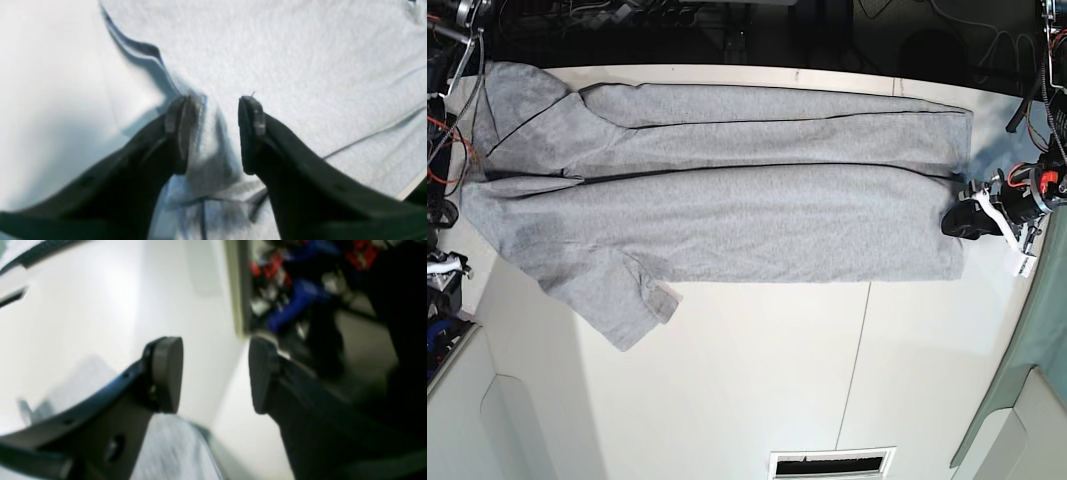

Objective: Layout the t-shirt on the table in an organized manner, then fold the t-shirt properly
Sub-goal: 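Fold the grasped side lengthwise over the shirt body with both grippers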

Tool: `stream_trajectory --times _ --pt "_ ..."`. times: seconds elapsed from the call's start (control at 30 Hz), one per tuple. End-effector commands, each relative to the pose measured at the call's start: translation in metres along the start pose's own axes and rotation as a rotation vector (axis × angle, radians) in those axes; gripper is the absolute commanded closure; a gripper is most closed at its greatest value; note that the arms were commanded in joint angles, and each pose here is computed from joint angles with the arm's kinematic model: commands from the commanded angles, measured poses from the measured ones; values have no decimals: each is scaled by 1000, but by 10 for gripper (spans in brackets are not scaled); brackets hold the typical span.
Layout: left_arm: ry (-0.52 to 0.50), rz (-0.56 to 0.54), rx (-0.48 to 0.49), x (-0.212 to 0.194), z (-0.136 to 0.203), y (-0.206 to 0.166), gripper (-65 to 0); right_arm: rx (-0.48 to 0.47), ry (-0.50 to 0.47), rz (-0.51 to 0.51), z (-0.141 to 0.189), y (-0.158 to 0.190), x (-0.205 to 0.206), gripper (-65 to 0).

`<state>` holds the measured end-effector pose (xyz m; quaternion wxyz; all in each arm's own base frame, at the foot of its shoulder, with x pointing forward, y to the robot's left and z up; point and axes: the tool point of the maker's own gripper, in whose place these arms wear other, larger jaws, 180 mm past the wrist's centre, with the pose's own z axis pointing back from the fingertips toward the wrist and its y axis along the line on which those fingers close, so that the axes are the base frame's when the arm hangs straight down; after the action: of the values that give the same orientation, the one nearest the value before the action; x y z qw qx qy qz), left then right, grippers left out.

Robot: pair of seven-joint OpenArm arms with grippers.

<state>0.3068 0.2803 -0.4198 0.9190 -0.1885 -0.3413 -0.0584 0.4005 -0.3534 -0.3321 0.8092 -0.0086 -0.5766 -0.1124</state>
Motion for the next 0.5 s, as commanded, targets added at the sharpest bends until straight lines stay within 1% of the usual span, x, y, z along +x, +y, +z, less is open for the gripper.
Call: stream_trajectory --times 0.0,0.17,0.23,0.3,0.37,0.47 --pt "-49 -19 -5 19 5 1 -259 11 -38 15 -11 7 19 -310" --pt "-55 -8 -20 18 -1 -6 -263 73 118 84 -58 47 -26 -311" --pt "-53 -8 -19 18 0 -5 -309 93 175 86 -68 60 -49 -311" --pt "-53 -10 -17 18 0 -4 -350 108 260 85 -71 68 -77 -311" --pt "-64 -19 -13 26 2 -3 -359 126 326 92 -68 73 -100 -311" --pt "-96 -42 -5 47 4 1 -359 210 342 89 -63 92 -110 -311"
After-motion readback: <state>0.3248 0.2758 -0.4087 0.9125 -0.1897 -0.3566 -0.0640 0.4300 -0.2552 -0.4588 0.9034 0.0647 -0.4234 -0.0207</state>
